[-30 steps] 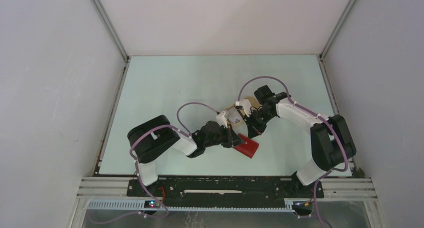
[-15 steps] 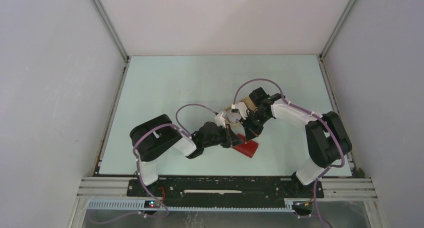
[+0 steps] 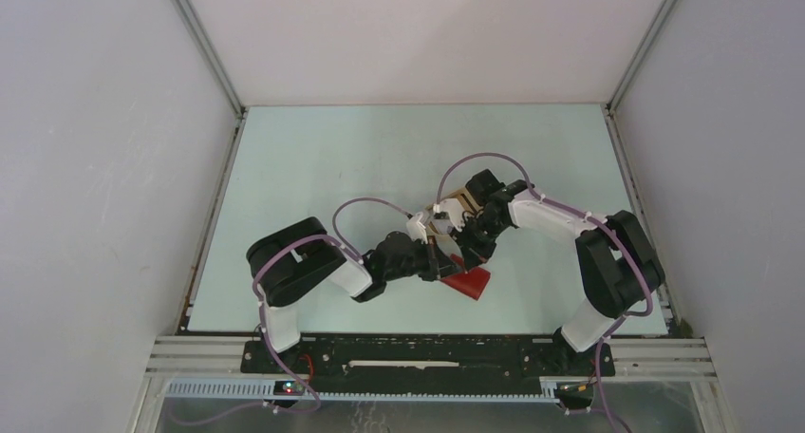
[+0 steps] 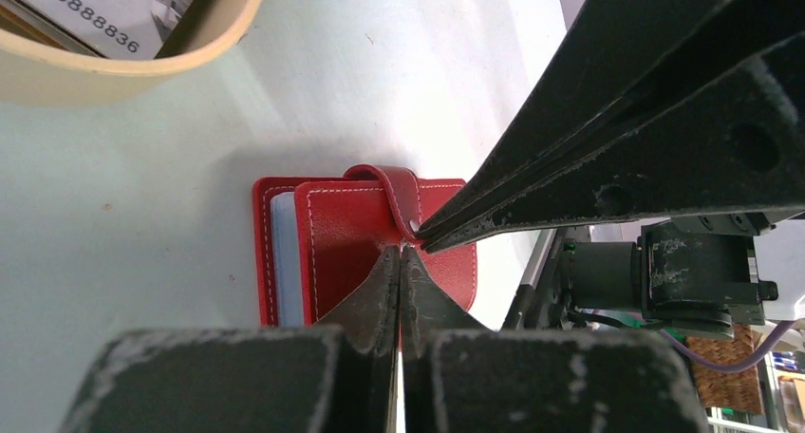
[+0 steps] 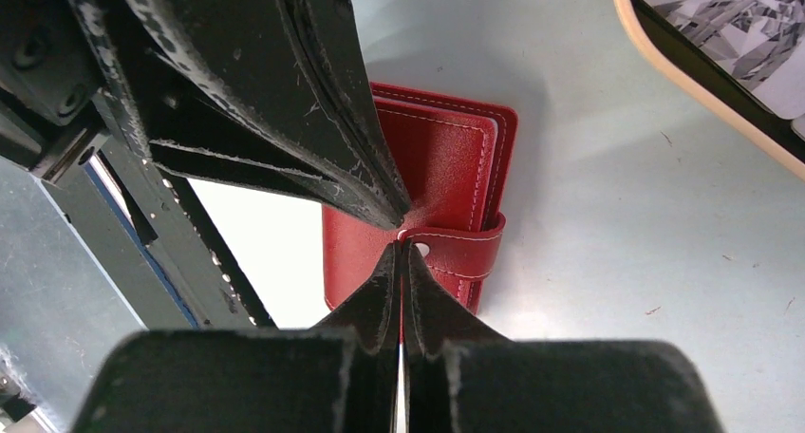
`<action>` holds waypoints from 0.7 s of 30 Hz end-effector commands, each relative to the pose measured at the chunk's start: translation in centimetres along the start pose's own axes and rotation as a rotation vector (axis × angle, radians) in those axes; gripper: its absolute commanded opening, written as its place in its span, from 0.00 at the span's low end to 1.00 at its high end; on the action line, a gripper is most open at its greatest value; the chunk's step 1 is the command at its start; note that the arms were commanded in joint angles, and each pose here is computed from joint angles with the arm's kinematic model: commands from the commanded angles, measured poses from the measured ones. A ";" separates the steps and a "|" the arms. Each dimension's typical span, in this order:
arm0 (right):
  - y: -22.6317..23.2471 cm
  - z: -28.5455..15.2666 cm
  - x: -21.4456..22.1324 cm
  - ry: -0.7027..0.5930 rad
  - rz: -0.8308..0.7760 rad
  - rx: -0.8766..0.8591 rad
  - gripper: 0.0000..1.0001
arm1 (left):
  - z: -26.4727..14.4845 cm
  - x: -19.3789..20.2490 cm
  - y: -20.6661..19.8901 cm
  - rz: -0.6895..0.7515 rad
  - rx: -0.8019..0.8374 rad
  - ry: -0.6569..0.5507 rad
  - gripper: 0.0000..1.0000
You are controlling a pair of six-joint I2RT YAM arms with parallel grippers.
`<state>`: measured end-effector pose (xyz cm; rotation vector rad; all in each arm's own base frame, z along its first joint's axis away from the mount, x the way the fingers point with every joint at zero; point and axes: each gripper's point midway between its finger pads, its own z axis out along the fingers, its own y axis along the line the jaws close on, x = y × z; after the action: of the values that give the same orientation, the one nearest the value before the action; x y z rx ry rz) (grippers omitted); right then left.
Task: Put the credit cards into the card holder
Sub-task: Close the card holder at the center of the board.
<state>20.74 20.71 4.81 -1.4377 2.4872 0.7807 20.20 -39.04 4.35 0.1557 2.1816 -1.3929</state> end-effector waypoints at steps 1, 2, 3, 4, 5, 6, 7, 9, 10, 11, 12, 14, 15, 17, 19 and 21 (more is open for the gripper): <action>0.6 0.4 -0.3 0.011 -0.027 -0.013 0.00 | -0.5 -0.1 1.4 -0.012 -0.028 -0.018 0.00; 0.6 0.4 -0.3 0.014 -0.031 -0.013 0.00 | -0.5 -0.2 1.4 -0.013 -0.027 -0.020 0.00; 0.7 0.5 -0.3 0.017 -0.034 -0.013 0.00 | -0.5 -0.1 1.4 -0.013 -0.028 -0.019 0.00; 0.8 0.5 -0.3 0.020 -0.039 -0.015 0.00 | -0.5 -0.1 1.4 -0.013 -0.029 -0.020 0.00; 0.9 0.6 -0.3 0.023 -0.043 -0.014 0.00 | -0.5 -0.2 1.4 -0.013 -0.029 -0.022 0.00; 0.9 0.6 -0.3 0.023 -0.048 -0.013 0.00 | -0.5 -0.2 1.5 -0.015 -0.029 -0.022 0.00; 1.0 0.6 -0.3 0.026 -0.051 -0.012 0.00 | -0.5 -0.2 1.5 -0.015 -0.030 -0.022 0.00; 1.0 0.5 -0.3 0.025 -0.056 -0.008 0.00 | -0.5 -0.2 1.5 -0.015 -0.031 -0.024 0.00; 1.0 0.5 -0.3 0.026 -0.058 -0.009 0.00 | -0.5 -0.2 1.5 -0.015 -0.031 -0.024 0.00; 1.0 0.4 -0.3 0.024 -0.060 -0.006 0.00 | -0.5 -0.2 1.5 -0.015 -0.032 -0.025 0.00; 1.0 0.3 -0.3 0.023 -0.061 -0.006 0.00 | -0.5 -0.2 1.5 -0.015 -0.033 -0.026 0.00; 1.1 0.1 -0.5 0.015 -0.068 -0.002 0.00 | -0.5 -0.2 1.6 -0.015 -0.034 -0.026 0.00; 1.1 0.0 -0.6 0.010 -0.070 0.000 0.00 | -0.5 -0.2 1.6 -0.015 -0.035 -0.026 0.00; 1.2 -0.3 -0.7 -0.002 -0.075 -0.003 0.00 | -0.5 -0.2 1.8 -0.018 -0.041 -0.026 0.00; 1.4 -0.4 -0.8 -0.007 -0.078 -0.007 0.00 | -0.4 -0.2 1.9 -0.019 -0.046 -0.025 0.00; 1.5 -0.4 -0.9 -0.009 -0.081 -0.013 0.00 | -0.4 -0.2 2.0 -0.020 -0.051 -0.024 0.00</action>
<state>20.47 20.99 4.67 -1.4890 2.4670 0.7505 20.51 -38.62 4.28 0.1391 2.1723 -1.3909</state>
